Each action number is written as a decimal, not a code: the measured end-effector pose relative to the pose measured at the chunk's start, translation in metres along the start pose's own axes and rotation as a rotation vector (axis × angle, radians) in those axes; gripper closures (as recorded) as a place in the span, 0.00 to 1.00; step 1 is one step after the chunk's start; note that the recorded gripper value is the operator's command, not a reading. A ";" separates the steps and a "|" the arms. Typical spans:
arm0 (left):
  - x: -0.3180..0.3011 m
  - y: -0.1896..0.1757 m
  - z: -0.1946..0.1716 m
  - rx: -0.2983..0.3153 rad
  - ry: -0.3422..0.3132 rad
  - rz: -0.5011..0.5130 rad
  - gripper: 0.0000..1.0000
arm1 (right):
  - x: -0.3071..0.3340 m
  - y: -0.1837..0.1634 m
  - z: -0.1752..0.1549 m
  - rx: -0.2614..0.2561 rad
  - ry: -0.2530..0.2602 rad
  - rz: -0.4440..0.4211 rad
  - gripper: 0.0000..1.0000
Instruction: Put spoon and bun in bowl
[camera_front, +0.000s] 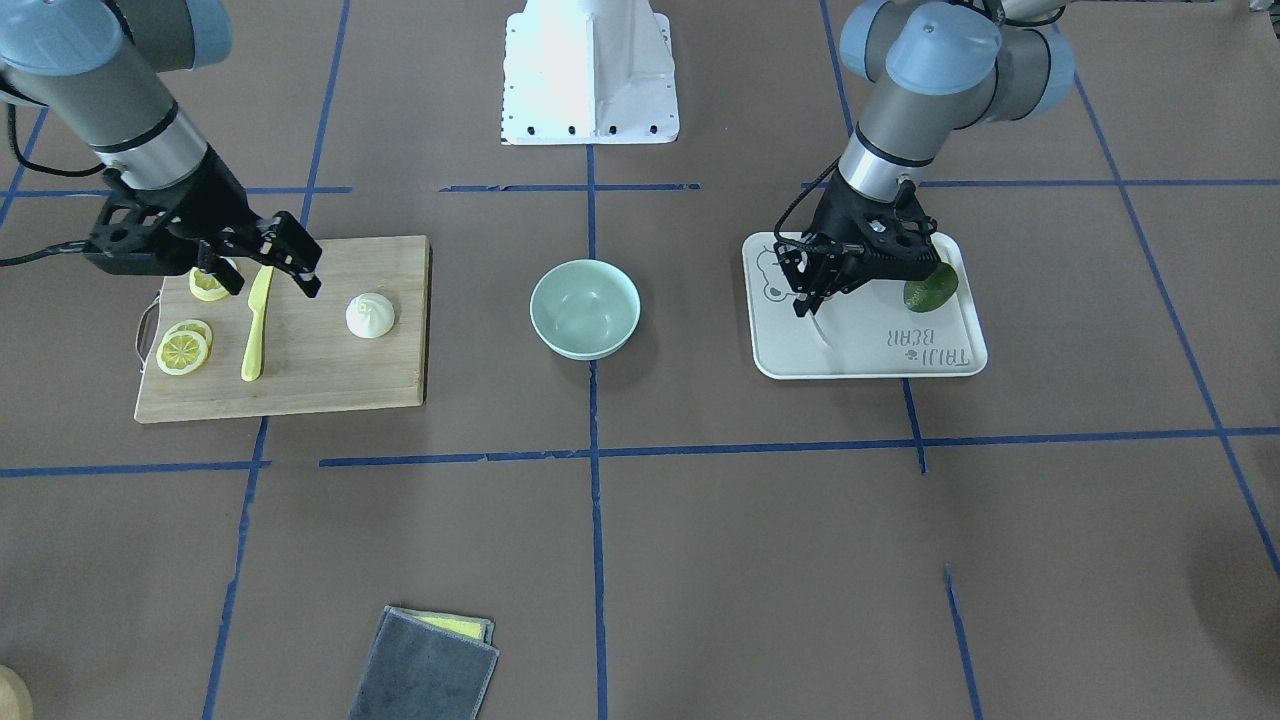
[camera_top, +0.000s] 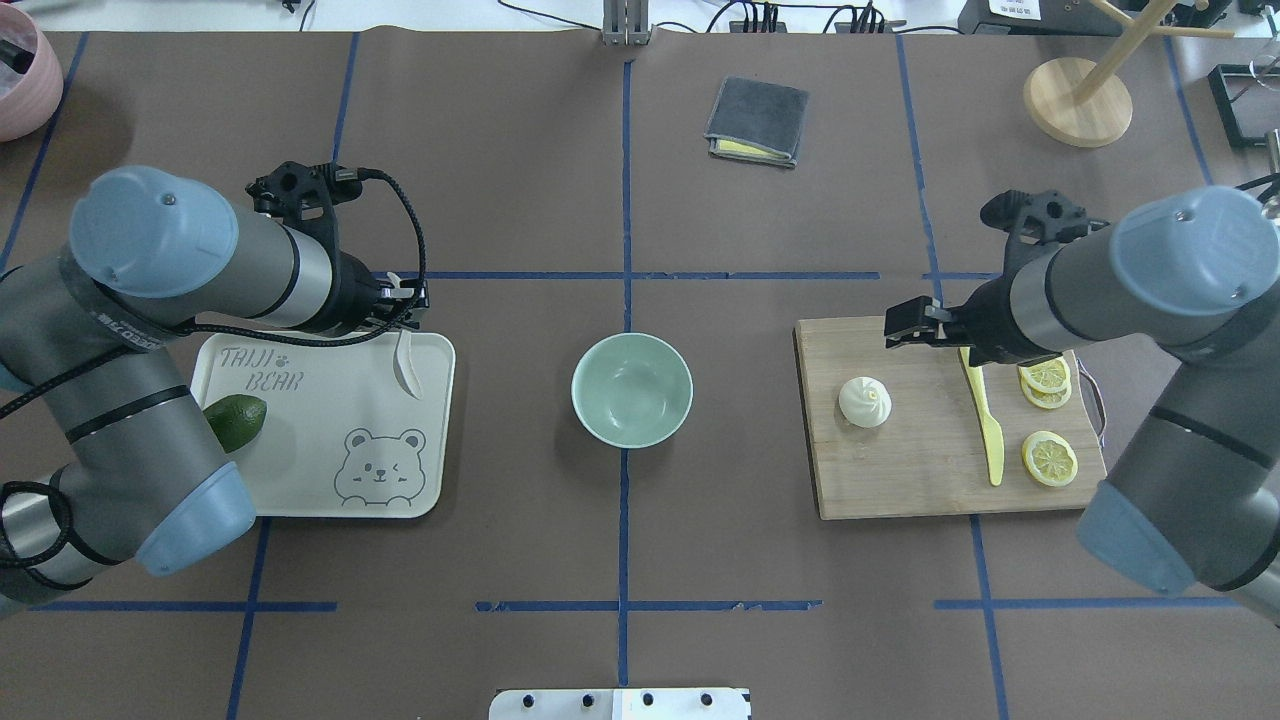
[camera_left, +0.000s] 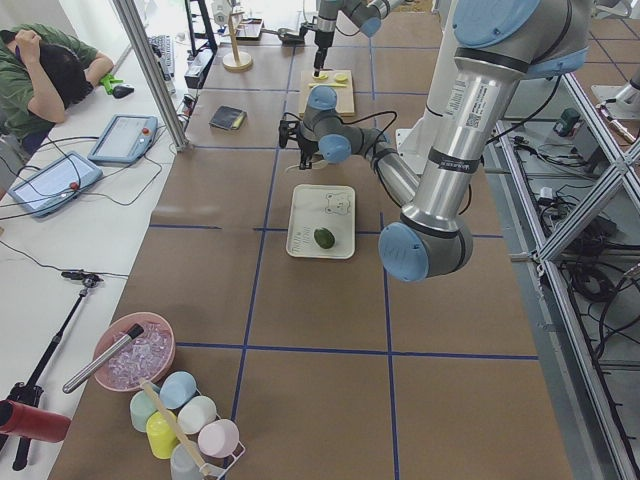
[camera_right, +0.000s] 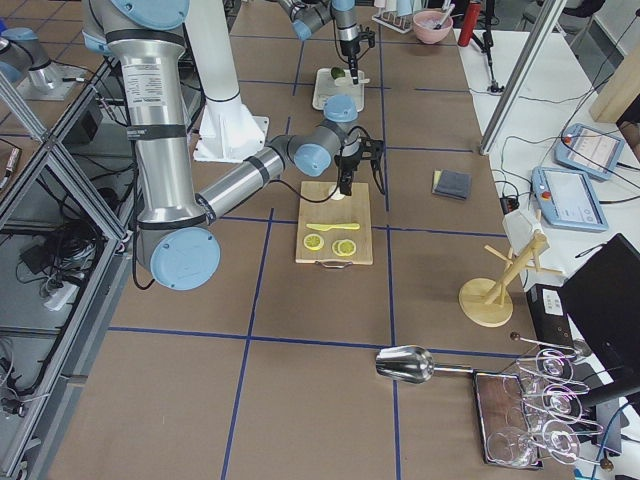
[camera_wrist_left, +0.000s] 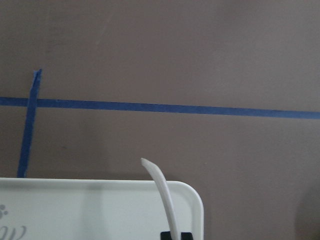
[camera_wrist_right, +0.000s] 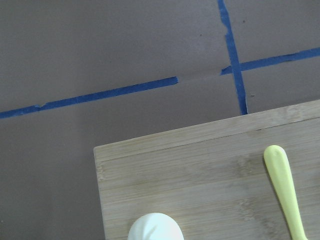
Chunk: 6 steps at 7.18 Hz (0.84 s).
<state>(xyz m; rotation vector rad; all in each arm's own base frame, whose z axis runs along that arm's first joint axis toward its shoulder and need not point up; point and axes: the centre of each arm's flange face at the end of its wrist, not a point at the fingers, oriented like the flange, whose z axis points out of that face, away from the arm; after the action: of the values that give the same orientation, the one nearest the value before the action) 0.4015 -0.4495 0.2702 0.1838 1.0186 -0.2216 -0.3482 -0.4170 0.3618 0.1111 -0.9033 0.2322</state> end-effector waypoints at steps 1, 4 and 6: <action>0.012 0.000 -0.003 0.000 0.020 -0.032 1.00 | -0.013 0.014 0.024 0.008 0.022 -0.018 0.00; 0.027 -0.003 -0.002 0.001 0.038 -0.050 1.00 | -0.024 0.039 0.068 -0.008 0.073 -0.047 0.17; 0.030 -0.005 0.002 0.000 0.036 -0.051 1.00 | -0.024 0.044 0.074 -0.021 0.082 -0.052 0.88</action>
<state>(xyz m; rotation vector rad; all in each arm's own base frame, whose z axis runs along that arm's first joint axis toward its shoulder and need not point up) 0.4174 -0.4579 0.2449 0.1627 1.0602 -0.2658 -0.4299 -0.3924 0.3889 0.1049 -0.8203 0.1782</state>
